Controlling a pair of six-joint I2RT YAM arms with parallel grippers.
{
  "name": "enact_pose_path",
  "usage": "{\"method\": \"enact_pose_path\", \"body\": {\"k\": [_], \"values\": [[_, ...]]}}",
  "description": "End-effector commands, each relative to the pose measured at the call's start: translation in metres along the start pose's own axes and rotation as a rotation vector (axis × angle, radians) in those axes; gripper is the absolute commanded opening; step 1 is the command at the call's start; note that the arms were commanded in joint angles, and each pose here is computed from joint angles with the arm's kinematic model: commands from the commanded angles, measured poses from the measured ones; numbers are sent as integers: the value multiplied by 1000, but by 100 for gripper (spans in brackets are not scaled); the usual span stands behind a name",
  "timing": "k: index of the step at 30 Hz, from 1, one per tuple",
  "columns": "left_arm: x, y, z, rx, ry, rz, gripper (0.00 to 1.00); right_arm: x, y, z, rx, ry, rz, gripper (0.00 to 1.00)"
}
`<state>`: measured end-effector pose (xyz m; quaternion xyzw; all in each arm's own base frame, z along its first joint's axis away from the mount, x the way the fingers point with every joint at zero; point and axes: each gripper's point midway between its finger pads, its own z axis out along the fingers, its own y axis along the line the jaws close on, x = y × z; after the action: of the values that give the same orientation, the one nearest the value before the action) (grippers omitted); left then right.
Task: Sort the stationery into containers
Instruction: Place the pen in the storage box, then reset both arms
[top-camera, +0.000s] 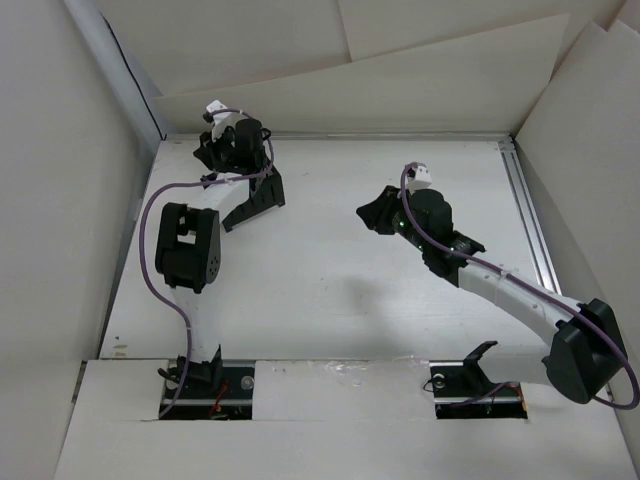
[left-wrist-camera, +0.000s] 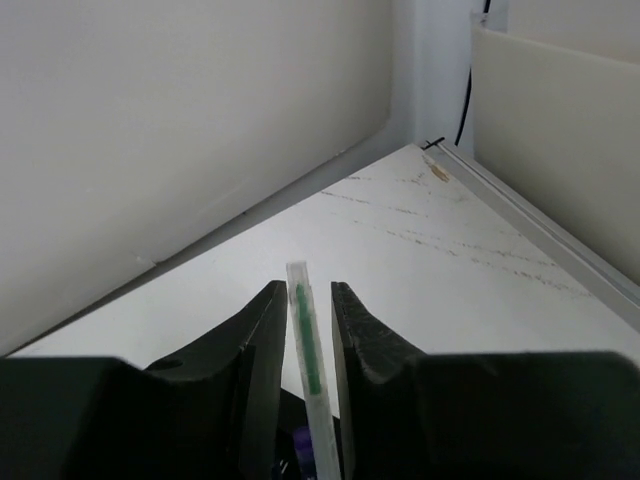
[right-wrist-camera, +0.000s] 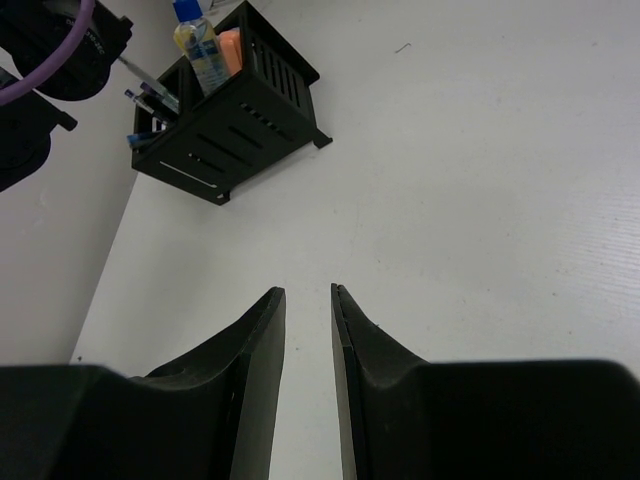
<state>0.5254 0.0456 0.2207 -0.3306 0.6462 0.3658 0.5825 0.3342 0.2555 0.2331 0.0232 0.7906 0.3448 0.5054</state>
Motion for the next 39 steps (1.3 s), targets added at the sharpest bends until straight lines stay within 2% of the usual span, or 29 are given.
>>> {"method": "enact_pose_path", "body": {"k": [1, 8, 11, 12, 16, 17, 19, 22, 23, 25, 26, 29, 31, 35, 36, 39], "values": [[-21, 16, -5, -10, 2, -97, 23, -11, 14, -2, -57, -42, -16, 31], [-50, 29, -16, 50, 23, -190, 31, -8, 17, -3, -64, -37, -18, 31], [-71, 37, -23, 89, 29, -251, 39, -8, 17, -3, -64, -36, -18, 31], [-89, 43, -27, 107, 22, -293, 42, -8, 17, -3, -64, -36, -18, 31], [-124, 53, -45, 219, 47, -407, 60, -3, 19, -1, -66, -24, -20, 34], [-131, 48, -52, 286, 67, -454, 68, -4, 17, 0, -58, -29, -29, 36], [-143, 57, -65, 352, 89, -503, 75, -2, 21, 1, -65, -23, -32, 42], [-143, 57, -83, 470, 137, -556, 83, 4, 16, 7, -42, -14, -44, 61], [-155, 68, -91, 499, 127, -584, 86, 3, 15, 7, -35, -19, -44, 79], [-156, 75, -102, 552, 148, -596, 100, -4, 14, 7, -22, -41, -53, 96], [-153, 85, -108, 569, 152, -596, 100, -2, 13, 7, -17, -34, -54, 100], [-133, 97, -119, 597, 210, -548, 100, 0, 15, 7, -18, -33, -56, 100], [-127, 112, -127, 603, 239, -568, 100, -6, 14, 5, -6, -56, -54, 100], [-93, 136, -139, 655, 302, -557, 100, -13, 15, -1, 11, -86, -63, 100], [-72, 140, -142, 654, 326, -531, 100, -11, 10, 0, 26, -85, -64, 100], [-67, 153, -154, 696, 327, -585, 100, -11, 10, 0, 27, -85, -73, 100]]}}
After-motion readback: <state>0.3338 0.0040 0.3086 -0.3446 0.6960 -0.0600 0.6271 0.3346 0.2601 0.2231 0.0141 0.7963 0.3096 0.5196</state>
